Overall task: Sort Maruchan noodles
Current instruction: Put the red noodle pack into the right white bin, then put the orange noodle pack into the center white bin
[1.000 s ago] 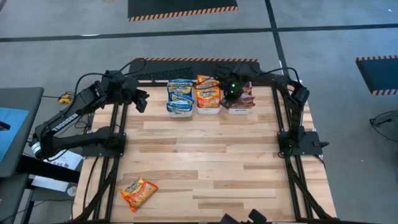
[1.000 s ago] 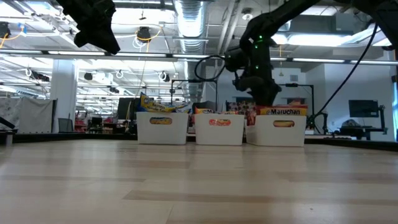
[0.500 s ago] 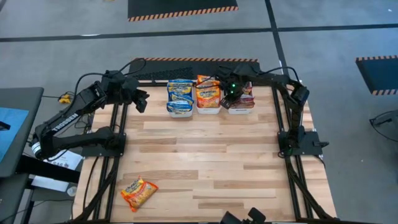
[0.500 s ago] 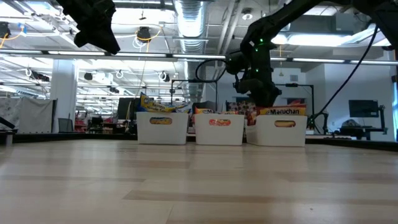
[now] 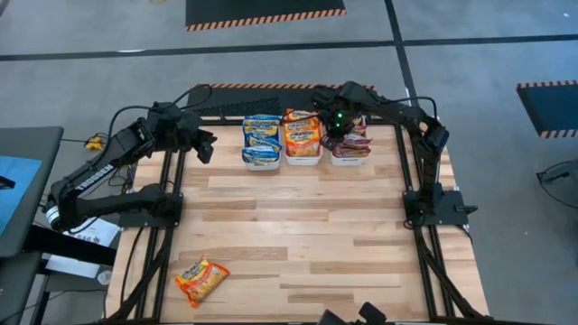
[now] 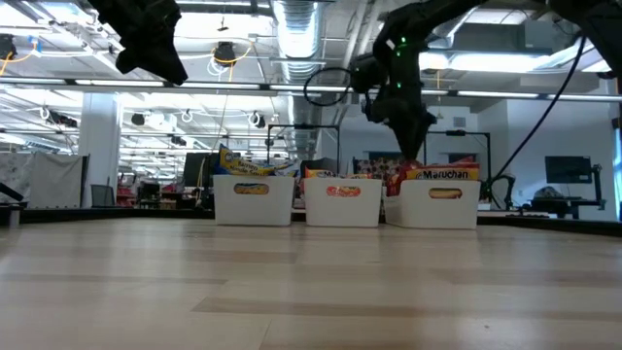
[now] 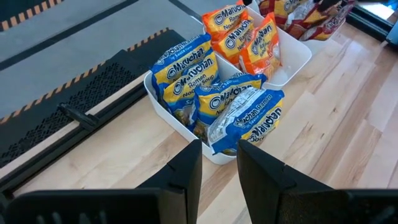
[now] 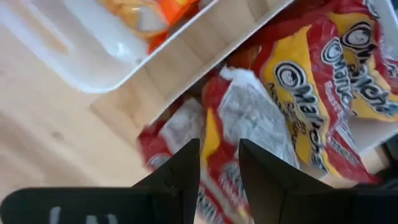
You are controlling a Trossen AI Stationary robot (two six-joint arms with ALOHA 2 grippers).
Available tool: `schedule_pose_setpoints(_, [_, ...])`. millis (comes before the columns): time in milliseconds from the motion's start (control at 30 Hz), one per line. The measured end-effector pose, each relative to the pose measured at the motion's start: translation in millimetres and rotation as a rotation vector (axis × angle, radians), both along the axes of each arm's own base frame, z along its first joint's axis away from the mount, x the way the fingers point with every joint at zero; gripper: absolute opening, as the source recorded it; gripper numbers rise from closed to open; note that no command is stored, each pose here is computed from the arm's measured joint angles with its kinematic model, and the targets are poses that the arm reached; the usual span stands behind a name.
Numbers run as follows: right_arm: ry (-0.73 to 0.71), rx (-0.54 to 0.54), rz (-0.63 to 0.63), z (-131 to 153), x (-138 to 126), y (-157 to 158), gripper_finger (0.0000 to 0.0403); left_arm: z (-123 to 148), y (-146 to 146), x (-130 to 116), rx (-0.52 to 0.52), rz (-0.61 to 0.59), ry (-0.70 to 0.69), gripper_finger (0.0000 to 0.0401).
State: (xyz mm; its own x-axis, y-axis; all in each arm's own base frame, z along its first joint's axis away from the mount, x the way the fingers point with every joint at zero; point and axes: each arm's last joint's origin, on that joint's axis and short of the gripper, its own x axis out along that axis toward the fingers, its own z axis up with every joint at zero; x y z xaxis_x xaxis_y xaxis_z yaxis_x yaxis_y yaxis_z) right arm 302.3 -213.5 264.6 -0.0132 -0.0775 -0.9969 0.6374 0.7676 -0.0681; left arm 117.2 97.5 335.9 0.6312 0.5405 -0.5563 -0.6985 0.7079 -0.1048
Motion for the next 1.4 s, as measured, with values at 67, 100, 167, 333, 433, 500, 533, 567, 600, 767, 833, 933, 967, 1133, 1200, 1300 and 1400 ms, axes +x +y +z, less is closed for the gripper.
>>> schedule_pose_setpoints(67, [-0.013,0.007,0.010,12,2,3,0.0136,0,0,0,0.018,-0.015,0.015,0.0087])
schedule_pose_setpoints(100, [-0.023,0.004,0.018,19,4,6,0.0136,0,0,0,0.033,-0.027,0.028,0.0087])
schedule_pose_setpoints(167, [-0.053,-0.016,0.033,34,8,9,0.0136,0,0,0,0.055,-0.046,0.051,0.0087])
schedule_pose_setpoints(333, [-0.135,-0.068,0.076,70,16,21,0.0136,-9,3,3,-0.006,-0.040,0.118,0.0088])
schedule_pose_setpoints(433, [-0.110,-0.086,0.086,84,14,31,0.0137,-17,2,3,-0.081,-0.048,0.183,0.0096])
schedule_pose_setpoints(500, [-0.095,-0.108,0.093,92,13,38,0.0137,-22,3,4,-0.122,-0.062,0.208,0.0105])
schedule_pose_setpoints(533, [-0.103,-0.127,0.097,96,12,41,0.0137,-23,3,5,-0.138,-0.072,0.211,0.0110])
schedule_pose_setpoints(567, [-0.115,-0.138,0.103,101,11,45,0.0137,-24,4,7,-0.154,-0.078,0.210,0.0116])
schedule_pose_setpoints(600, [-0.128,-0.146,0.109,106,9,49,0.0137,-25,5,8,-0.178,-0.081,0.201,0.0123])
schedule_pose_setpoints(767, [-0.185,-0.175,0.121,126,-2,66,0.0137,-34,3,16,-0.447,-0.142,0.108,0.0141])
schedule_pose_setpoints(833, [-0.212,-0.189,0.119,135,-8,72,0.0137,-38,-2,19,-0.572,-0.194,0.108,0.0141])
schedule_pose_setpoints(933, [-0.227,-0.231,0.107,145,-17,77,0.0137,-44,-12,19,-0.699,-0.235,0.162,0.0141])
schedule_pose_setpoints(967, [-0.230,-0.245,0.108,147,-19,79,0.0137,-45,-16,19,-0.729,-0.238,0.184,0.0141])
schedule_pose_setpoints(1133, [-0.247,-0.262,0.122,155,-25,85,0.0137,-54,-39,23,-0.896,-0.282,0.200,0.0141])
schedule_pose_setpoints(1200, [-0.248,-0.261,0.131,155,-25,87,0.0137,-60,-51,23,-0.955,-0.269,0.217,0.0141])
schedule_pose_setpoints(1300, [-0.244,-0.260,0.163,154,-23,91,0.0137,-71,-71,20,-1.033,-0.254,0.280,0.0141])
schedule_pose_setpoints(1400, [-0.238,-0.262,0.230,154,-20,97,0.0137,-82,-90,16,-1.067,-0.241,0.353,0.0141])
